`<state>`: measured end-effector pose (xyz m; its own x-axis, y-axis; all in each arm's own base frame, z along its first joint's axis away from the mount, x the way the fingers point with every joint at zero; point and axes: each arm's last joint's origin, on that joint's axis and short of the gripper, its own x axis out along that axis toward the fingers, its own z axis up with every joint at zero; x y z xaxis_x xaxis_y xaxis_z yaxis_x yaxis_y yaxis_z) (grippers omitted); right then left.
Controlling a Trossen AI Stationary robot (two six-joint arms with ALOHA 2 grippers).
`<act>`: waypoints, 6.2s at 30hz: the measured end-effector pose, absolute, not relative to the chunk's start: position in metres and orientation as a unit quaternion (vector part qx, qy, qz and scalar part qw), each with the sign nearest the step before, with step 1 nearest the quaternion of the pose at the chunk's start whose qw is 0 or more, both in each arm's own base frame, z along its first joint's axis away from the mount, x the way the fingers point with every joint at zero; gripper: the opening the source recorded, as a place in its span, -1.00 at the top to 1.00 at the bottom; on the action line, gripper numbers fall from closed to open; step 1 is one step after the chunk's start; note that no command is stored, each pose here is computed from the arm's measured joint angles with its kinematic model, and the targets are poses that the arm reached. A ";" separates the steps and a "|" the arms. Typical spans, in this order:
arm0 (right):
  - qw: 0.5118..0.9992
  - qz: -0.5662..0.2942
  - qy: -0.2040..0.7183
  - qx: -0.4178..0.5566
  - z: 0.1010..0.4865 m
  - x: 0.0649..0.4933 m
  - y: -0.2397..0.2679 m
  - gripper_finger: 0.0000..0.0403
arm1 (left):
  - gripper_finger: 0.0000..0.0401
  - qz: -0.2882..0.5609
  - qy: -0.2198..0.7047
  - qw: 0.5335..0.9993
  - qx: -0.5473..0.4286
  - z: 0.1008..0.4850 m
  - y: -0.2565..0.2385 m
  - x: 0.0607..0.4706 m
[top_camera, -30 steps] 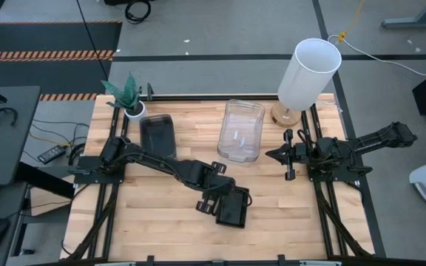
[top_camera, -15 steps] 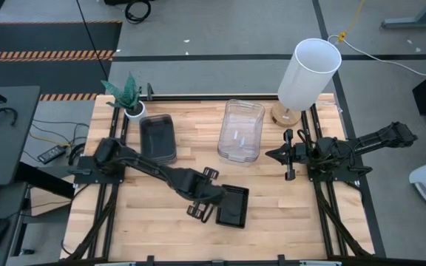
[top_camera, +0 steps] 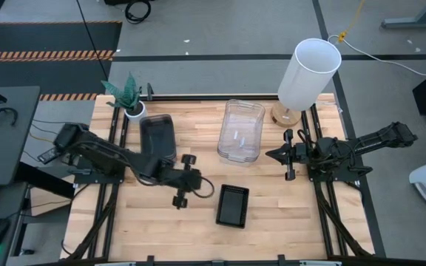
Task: Stack baskets by color
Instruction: Return to Home Position
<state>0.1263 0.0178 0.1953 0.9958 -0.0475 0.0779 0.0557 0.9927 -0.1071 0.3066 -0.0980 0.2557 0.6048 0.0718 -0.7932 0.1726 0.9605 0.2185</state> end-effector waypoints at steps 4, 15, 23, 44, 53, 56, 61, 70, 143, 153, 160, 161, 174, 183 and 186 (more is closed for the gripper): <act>0.997 -0.026 -0.038 -0.055 0.195 0.126 0.018 0.92 | 0.94 0.000 0.419 0.899 0.130 0.258 -0.087 0.283; 0.997 -0.026 -0.037 -0.055 0.195 0.126 0.018 0.92 | 0.96 0.040 0.309 0.949 0.051 0.262 -0.050 0.215; 0.997 -0.026 -0.037 -0.055 0.195 0.126 0.018 0.92 | 0.96 0.071 0.214 0.974 0.000 0.252 -0.026 0.173; 0.997 -0.026 -0.037 -0.055 0.195 0.126 0.018 0.92 | 0.96 0.133 0.035 0.985 -0.103 0.201 -0.001 0.111; 0.997 -0.026 -0.037 -0.055 0.195 0.126 0.018 0.92 | 0.98 0.114 0.023 0.986 -0.119 0.178 -0.002 0.110; 0.997 -0.026 -0.037 -0.055 0.195 0.126 0.018 0.92 | 0.98 0.095 0.021 0.988 -0.122 0.174 -0.003 0.111; 0.997 -0.026 -0.037 -0.055 0.195 0.126 0.018 0.92 | 0.98 0.070 0.025 0.991 -0.115 0.174 -0.004 0.111; 0.997 -0.026 -0.037 -0.055 0.195 0.126 0.018 0.92 | 0.98 0.027 0.032 0.996 -0.079 0.162 -0.007 0.112; 0.997 -0.026 -0.037 -0.055 0.195 0.126 0.018 0.92 | 0.86 0.030 0.068 0.995 -0.064 0.155 -0.007 0.112; 0.997 -0.026 -0.037 -0.055 0.195 0.126 0.018 0.92 | 0.85 0.030 0.068 0.995 -0.064 0.155 -0.007 0.112; 0.997 -0.026 -0.037 -0.055 0.195 0.126 0.018 0.92 | 0.83 0.030 0.068 0.995 -0.064 0.155 -0.007 0.112; 0.997 -0.026 -0.037 -0.055 0.195 0.126 0.018 0.92 | 0.84 0.030 0.068 0.995 -0.064 0.155 -0.007 0.112; 0.997 -0.026 -0.037 -0.055 0.195 0.126 0.018 0.92 | 0.83 0.030 0.068 0.995 -0.064 0.155 -0.007 0.112; 0.997 -0.026 -0.037 -0.055 0.195 0.126 0.018 0.92 | 0.86 0.030 0.068 0.995 -0.064 0.155 -0.007 0.112; 0.997 -0.026 -0.037 -0.055 0.195 0.126 0.018 0.92 | 0.88 0.030 0.068 0.995 -0.064 0.155 -0.007 0.112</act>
<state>0.1263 0.0178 0.1952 0.9959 -0.0477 0.0770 0.0558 0.9927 -0.1073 0.1116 -0.0066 0.1545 0.9889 0.0517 -0.1393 -0.0692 0.9899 -0.1237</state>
